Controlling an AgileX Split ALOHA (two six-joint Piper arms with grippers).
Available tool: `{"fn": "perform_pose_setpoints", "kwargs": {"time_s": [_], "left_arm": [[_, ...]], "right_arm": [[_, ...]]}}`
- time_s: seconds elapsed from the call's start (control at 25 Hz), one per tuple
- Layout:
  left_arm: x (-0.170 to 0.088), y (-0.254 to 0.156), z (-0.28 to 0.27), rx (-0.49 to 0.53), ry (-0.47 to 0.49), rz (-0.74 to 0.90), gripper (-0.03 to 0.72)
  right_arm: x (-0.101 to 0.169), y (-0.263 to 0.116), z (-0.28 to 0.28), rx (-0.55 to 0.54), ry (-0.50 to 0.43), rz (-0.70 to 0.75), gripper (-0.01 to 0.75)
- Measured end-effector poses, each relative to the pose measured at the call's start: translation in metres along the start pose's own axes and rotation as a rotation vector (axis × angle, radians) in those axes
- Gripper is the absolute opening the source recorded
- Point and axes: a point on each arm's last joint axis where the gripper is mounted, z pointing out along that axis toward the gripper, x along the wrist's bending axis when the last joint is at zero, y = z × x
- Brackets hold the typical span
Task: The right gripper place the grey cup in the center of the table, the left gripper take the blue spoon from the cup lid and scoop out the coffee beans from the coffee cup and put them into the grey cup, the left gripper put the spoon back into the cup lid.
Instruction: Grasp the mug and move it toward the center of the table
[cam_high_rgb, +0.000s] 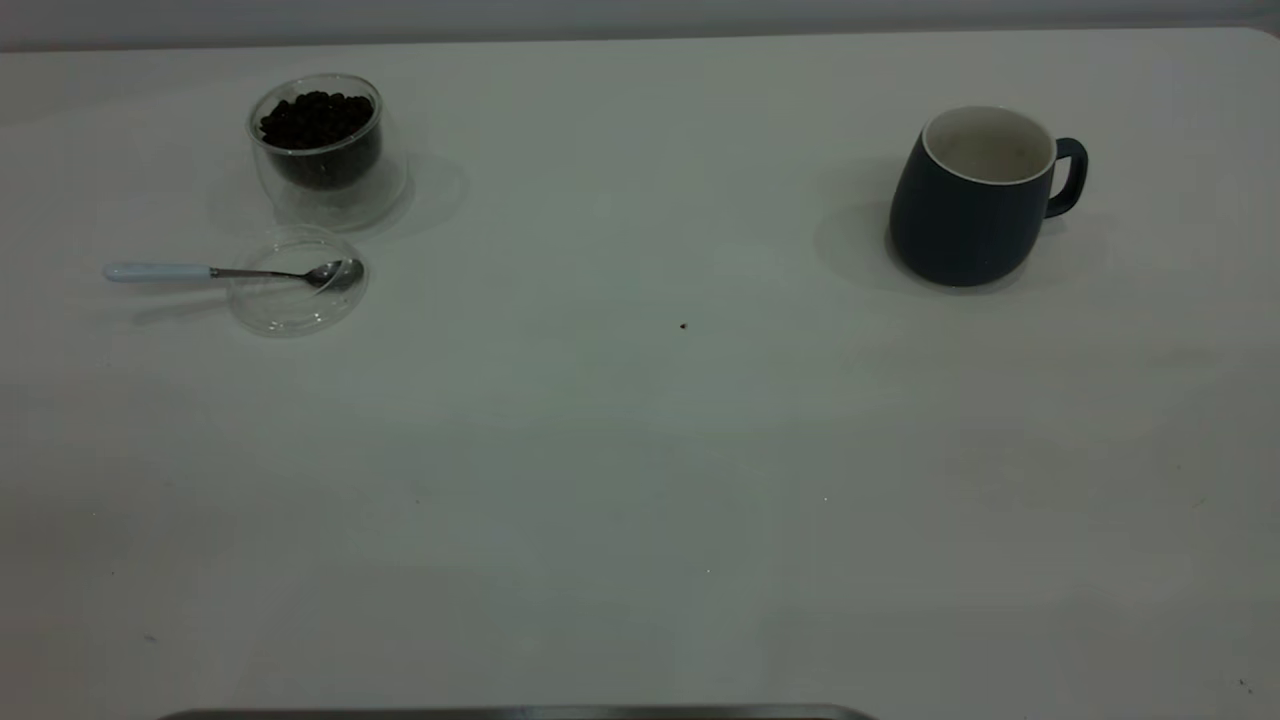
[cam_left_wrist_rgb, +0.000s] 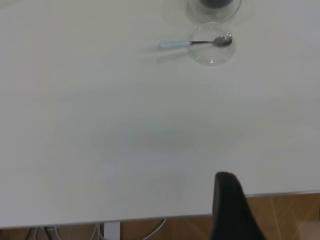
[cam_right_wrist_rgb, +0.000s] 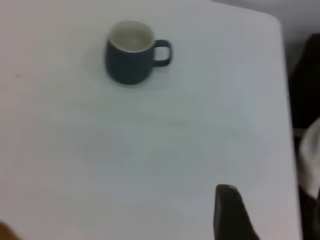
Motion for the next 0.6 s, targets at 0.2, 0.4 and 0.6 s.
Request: {"fn": "perform_pose_setpoints", "kwargs": {"time_s": [0.2, 0.4, 0.6], "left_arm": [[0.0, 0.0, 0.0, 0.0, 0.0, 0.0, 0.482], [0.0, 0.0, 0.0, 0.0, 0.0, 0.0, 0.482], [0.0, 0.0, 0.0, 0.0, 0.0, 0.0, 0.482]], "right_arm": [[-0.011, 0.016, 0.005, -0.052, -0.091, -0.044, 0.363], [-0.02, 0.042, 0.045, 0.071, -0.093, -0.084, 0.363], [-0.03, 0.071, 0.112, 0.297, -0.046, -0.161, 0.363]]}}
